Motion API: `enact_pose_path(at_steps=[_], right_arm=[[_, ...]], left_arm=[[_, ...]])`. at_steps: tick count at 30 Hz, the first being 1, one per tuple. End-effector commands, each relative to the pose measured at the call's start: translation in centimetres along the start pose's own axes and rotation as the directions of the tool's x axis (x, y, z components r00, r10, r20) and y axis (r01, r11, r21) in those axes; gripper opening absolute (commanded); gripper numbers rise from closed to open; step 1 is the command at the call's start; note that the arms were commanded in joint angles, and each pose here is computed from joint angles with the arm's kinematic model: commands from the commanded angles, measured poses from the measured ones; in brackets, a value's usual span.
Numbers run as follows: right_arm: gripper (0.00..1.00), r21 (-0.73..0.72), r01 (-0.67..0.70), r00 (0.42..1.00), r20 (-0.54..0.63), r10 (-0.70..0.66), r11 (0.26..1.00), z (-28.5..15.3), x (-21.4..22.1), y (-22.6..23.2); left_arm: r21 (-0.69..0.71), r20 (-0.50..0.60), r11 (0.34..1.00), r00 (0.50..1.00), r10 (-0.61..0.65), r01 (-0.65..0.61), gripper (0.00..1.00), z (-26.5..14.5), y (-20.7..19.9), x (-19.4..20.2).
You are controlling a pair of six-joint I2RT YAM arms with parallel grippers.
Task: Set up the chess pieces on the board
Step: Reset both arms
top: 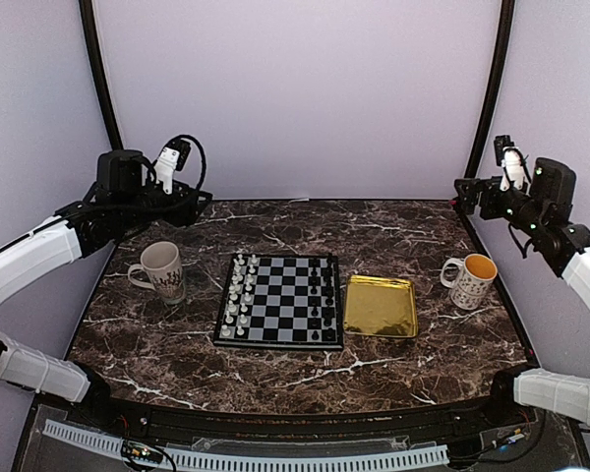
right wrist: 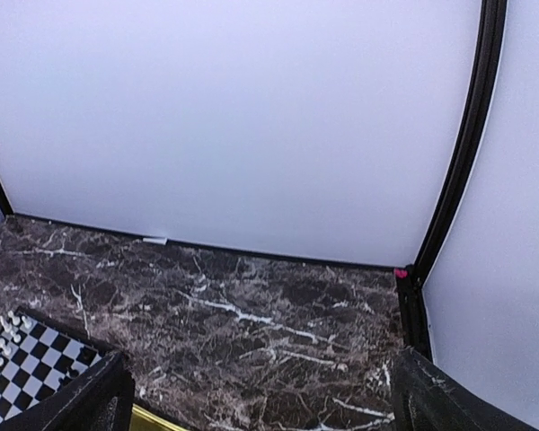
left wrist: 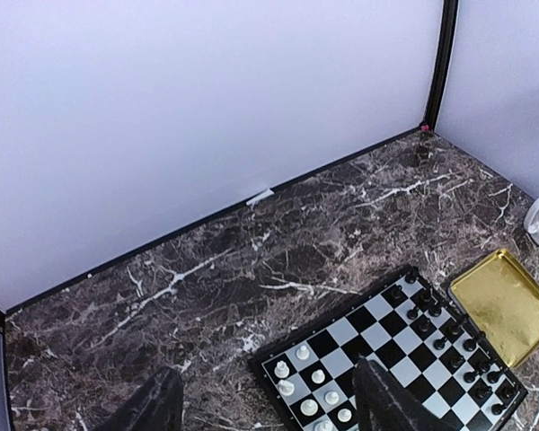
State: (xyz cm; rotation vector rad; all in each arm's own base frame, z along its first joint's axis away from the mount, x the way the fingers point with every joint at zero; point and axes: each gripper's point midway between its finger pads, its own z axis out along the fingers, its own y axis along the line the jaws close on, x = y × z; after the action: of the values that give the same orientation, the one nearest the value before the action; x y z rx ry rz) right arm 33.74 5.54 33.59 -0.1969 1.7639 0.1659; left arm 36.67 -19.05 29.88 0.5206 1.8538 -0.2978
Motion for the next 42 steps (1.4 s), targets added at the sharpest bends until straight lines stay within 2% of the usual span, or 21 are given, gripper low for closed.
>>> enact_pose_path(at_steps=[1, 5, 9, 11, 12, 13, 17, 20, 23, 24, 26, 32, 38, 42], right_arm=[[1.00, 0.024, -0.020, 0.997, 0.077, 0.018, 0.999, -0.6, -3.6, -0.5], [1.00, 0.024, -0.031, 0.999, -0.024, 0.031, 0.999, 1.3, -1.0, -0.7], [1.00, 0.024, -0.027, 1.000, 0.006, 0.027, 0.999, 1.0, -0.6, -0.6], [1.00, 0.025, -0.028, 1.000, 0.002, 0.028, 0.999, 0.9, -0.3, -0.6], [1.00, 0.025, -0.029, 1.000, -0.005, 0.029, 0.999, 1.0, -0.1, -0.6], [1.00, 0.025, -0.029, 0.999, -0.012, 0.030, 0.999, 1.1, 0.3, -0.6], [1.00, 0.024, -0.031, 0.999, -0.027, 0.031, 0.999, 1.5, 1.7, -0.6], [1.00, 0.025, -0.031, 0.999, -0.029, 0.032, 0.999, 1.3, 0.8, -0.7], [1.00, 0.025, -0.028, 1.000, 0.006, 0.027, 0.999, 0.4, -2.1, -0.6], [1.00, -0.052, -0.005, 1.000, 0.023, 0.007, 0.999, 0.0, -3.2, 0.8], [1.00, -0.089, 0.003, 0.998, 0.063, 0.002, 0.996, -0.9, -5.0, 1.4], [1.00, -0.093, -0.011, 1.000, 0.028, 0.014, 0.996, 0.0, -3.4, 1.4], [1.00, -0.086, -0.023, 0.999, 0.024, 0.025, 0.996, 0.2, -3.8, 1.3], [1.00, -0.088, -0.023, 0.999, 0.027, 0.026, 0.996, 0.2, -4.3, 1.3]], left_arm=[[-0.065, 0.070, 0.998, 0.997, 0.030, -0.025, 0.69, -2.7, 1.2, -3.5], [-0.101, 0.064, 0.994, 0.997, 0.048, -0.041, 0.70, -3.0, 1.8, -3.0], [-0.141, 0.060, 0.990, 0.998, 0.037, -0.029, 0.73, -3.0, 2.4, -1.6], [-0.176, 0.064, 0.984, 0.998, 0.002, 0.010, 0.81, -3.2, 3.0, -1.1], [-0.198, 0.070, 0.980, 0.997, -0.026, 0.039, 0.95, -3.3, 3.4, -0.8], [-0.210, 0.064, 0.976, 0.997, -0.051, 0.063, 0.98, -3.2, 3.6, -0.2], [-0.215, 0.015, 0.971, 0.995, -0.102, 0.103, 0.99, -2.9, 3.6, 1.0], [-0.194, -0.004, 0.978, 0.997, -0.083, 0.081, 0.99, -2.8, 3.3, 0.3], [-0.203, 0.028, 0.977, 0.997, -0.066, 0.070, 0.99, -3.5, 3.6, -1.6], [-0.210, 0.046, 0.975, 0.997, -0.058, 0.066, 0.99, -3.9, 3.7, -2.4], [-0.225, 0.084, 0.973, 0.996, -0.037, 0.056, 0.99, -4.7, 4.0, -4.0], [-0.212, 0.132, 0.977, 0.991, 0.017, 0.012, 0.99, -5.4, 3.7, -4.4], [-0.316, 0.186, 0.915, 0.962, -0.198, 0.250, 0.99, -5.8, 6.0, -4.0], [-0.315, 0.265, 0.904, 0.941, -0.209, 0.290, 0.99, -7.1, 6.3, -4.4]])
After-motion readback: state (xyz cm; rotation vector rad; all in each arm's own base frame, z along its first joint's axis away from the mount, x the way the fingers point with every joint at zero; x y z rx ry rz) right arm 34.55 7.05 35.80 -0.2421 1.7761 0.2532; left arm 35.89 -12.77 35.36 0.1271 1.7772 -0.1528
